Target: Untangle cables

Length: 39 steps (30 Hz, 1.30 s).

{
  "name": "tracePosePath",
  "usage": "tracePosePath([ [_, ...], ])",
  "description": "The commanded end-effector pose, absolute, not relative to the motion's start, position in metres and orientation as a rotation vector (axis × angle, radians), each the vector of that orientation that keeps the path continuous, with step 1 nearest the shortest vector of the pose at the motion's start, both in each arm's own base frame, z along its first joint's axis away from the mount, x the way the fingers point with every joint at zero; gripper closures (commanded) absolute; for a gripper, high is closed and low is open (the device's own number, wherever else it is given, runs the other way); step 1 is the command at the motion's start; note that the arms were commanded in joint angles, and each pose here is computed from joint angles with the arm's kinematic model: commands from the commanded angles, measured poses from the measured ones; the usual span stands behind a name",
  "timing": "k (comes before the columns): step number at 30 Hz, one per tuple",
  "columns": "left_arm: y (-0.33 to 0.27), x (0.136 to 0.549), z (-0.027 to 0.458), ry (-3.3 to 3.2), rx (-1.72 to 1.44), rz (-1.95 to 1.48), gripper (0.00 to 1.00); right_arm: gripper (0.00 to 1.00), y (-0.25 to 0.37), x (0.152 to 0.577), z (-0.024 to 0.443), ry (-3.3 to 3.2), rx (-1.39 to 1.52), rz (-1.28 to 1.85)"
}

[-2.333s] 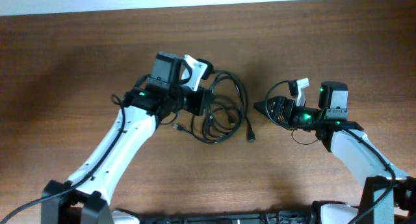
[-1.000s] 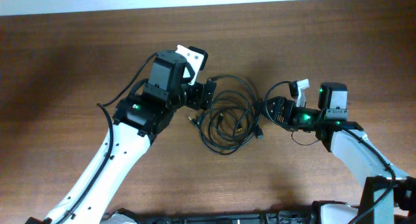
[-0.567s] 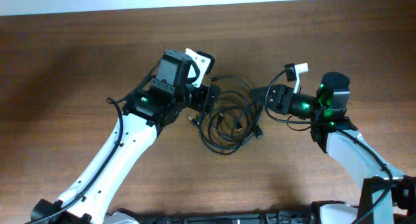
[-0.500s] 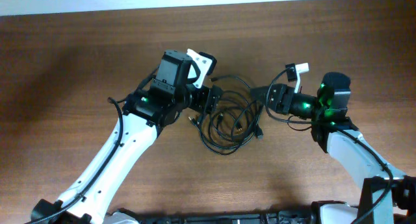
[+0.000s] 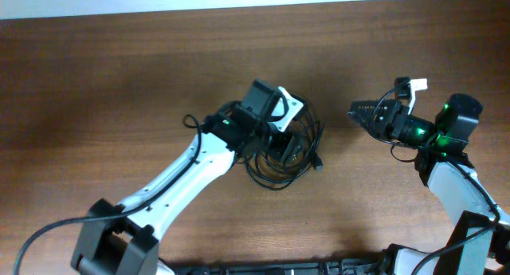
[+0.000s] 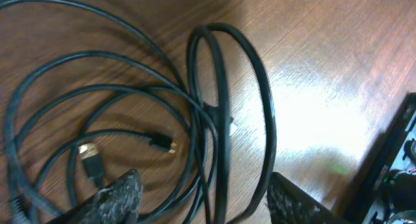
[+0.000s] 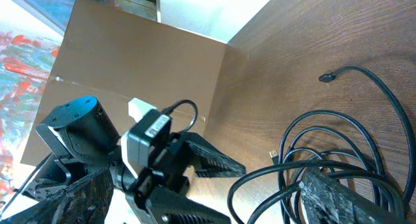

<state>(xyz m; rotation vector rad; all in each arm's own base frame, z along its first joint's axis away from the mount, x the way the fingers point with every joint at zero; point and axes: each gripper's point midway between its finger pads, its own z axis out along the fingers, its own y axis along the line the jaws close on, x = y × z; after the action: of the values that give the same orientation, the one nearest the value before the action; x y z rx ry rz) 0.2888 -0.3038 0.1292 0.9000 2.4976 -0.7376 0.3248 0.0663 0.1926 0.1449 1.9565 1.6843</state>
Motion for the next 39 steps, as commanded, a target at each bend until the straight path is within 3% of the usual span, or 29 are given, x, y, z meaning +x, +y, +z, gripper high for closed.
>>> tracePosePath([
  [1, -0.317, 0.286, 0.111, 2.519, 0.944, -0.737, 0.57, 0.11, 0.067, 0.322, 0.196, 1.947, 0.108, 1.694],
  [3, -0.318, 0.286, 0.105, 2.532, 0.949, -0.734, 0.94, 0.11, 0.066, 0.322, 0.196, 1.947, 0.108, 1.694],
  [4, -0.318, 0.286, 0.105, 2.529, 0.947, -0.734, 1.0, 0.11, 0.066, 0.322, 0.196, 1.947, 0.108, 1.694],
  [6, -0.317, 0.296, 0.113, 2.501, 0.927, -0.719, 1.0, 0.11, 0.067, 0.322, 0.196, 1.947, 0.108, 1.695],
  [7, -0.316, 0.302, 0.125, 2.474, 0.908, -0.725, 1.0, 0.0, 0.067, 0.322, 0.196, 1.948, 0.109, 1.695],
  [11, -0.302, 0.326, 0.182, 2.342, 0.821, -0.7, 1.0, 0.01, 0.077, 0.316, 0.192, 1.966, 0.094, 1.737],
  [12, -0.298, 0.328, 0.189, 2.327, 0.806, -0.684, 1.0, 0.0, 0.085, 0.313, 0.191, 1.977, 0.072, 1.751],
  [14, -0.296, 0.328, 0.198, 2.306, 0.796, -0.677, 1.0, 0.08, 0.107, 0.308, 0.188, 2.009, 0.023, 1.784],
  [17, -0.294, 0.329, 0.2, 2.302, 0.79, -0.667, 1.0, 0.08, 0.144, 0.304, 0.181, 2.068, -0.034, 1.778],
  [19, -0.292, 0.33, 0.205, 2.29, 0.782, -0.657, 1.0, 0.08, 0.159, 0.305, 0.164, 2.136, -0.008, 1.707],
  [22, -0.287, 0.327, 0.234, 2.215, 0.761, -0.656, 1.0, 0.07, 0.147, 0.309, 0.097, 2.402, 0.322, 1.387],
  [30, -0.276, 0.315, 0.363, 1.846, 0.582, -0.796, 1.0, 0.05, 0.154, 0.311, 0.067, 2.497, 0.347, 1.071],
  [36, -0.179, 0.327, 0.459, 1.56, 0.357, -0.657, 1.0, 0.01, 0.113, 0.298, 0.029, 2.629, 0.539, 0.729],
  [39, -0.126, 0.332, 0.479, 1.506, 0.246, -0.545, 1.0, 0.0, 0.095, 0.292, 0.018, 2.66, 0.596, 0.577],
])
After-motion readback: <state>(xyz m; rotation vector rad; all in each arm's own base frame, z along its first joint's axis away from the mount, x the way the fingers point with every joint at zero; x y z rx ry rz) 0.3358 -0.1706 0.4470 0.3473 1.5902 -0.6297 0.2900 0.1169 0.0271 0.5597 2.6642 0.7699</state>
